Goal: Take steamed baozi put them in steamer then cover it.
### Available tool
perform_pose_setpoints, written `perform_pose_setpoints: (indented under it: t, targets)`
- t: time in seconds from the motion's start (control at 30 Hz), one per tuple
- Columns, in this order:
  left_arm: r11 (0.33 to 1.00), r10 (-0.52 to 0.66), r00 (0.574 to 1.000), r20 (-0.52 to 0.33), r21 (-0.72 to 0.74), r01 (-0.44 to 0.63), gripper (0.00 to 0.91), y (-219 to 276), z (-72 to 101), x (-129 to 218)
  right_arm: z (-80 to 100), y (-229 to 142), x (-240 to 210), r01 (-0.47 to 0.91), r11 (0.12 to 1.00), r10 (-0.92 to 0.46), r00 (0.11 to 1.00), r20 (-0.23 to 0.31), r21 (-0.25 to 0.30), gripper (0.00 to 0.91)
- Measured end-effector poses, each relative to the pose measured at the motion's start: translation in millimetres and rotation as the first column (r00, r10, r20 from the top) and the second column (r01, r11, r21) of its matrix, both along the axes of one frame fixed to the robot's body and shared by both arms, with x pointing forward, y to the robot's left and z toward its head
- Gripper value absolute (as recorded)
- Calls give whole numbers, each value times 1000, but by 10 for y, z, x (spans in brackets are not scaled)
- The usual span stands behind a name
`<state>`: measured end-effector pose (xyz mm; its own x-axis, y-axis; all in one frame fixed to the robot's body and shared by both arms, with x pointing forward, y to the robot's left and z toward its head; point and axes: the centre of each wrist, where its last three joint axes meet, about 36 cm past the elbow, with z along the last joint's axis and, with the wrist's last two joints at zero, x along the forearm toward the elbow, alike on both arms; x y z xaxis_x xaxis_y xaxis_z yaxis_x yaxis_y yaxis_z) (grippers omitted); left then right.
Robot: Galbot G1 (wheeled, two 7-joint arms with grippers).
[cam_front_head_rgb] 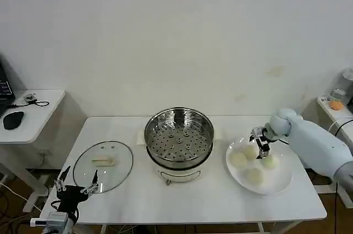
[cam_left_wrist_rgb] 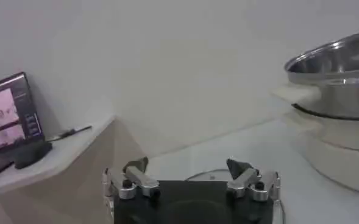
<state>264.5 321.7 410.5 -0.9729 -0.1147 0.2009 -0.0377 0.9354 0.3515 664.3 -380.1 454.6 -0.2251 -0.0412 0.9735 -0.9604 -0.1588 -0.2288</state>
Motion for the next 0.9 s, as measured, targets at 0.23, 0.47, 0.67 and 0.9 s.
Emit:
perform_pose_setpoints:
  t: [0.23, 0.47, 0.67, 0.9]
  targets:
    - [1000, 3, 1000, -1, -10, -3, 907, -30, -6, -15, -82, 44, 5, 4, 1000, -4, 1000, -8, 0, 715]
    - [1000, 3, 1000, 4, -10, -3, 907, -44, 13, -26, -102, 73, 21, 6, 1000, -6, 1000, -5, 5, 625]
    - [1000, 3, 1000, 7, -10, -2, 907, -52, 27, -31, -47, 56, 30, -1, 1000, 2, 1000, -4, 8, 625]
    - [1000, 4, 1000, 7, -10, -4, 907, -54, 22, -25, 231, 15, 83, -22, 1000, 22, 1000, 14, 21, 625]
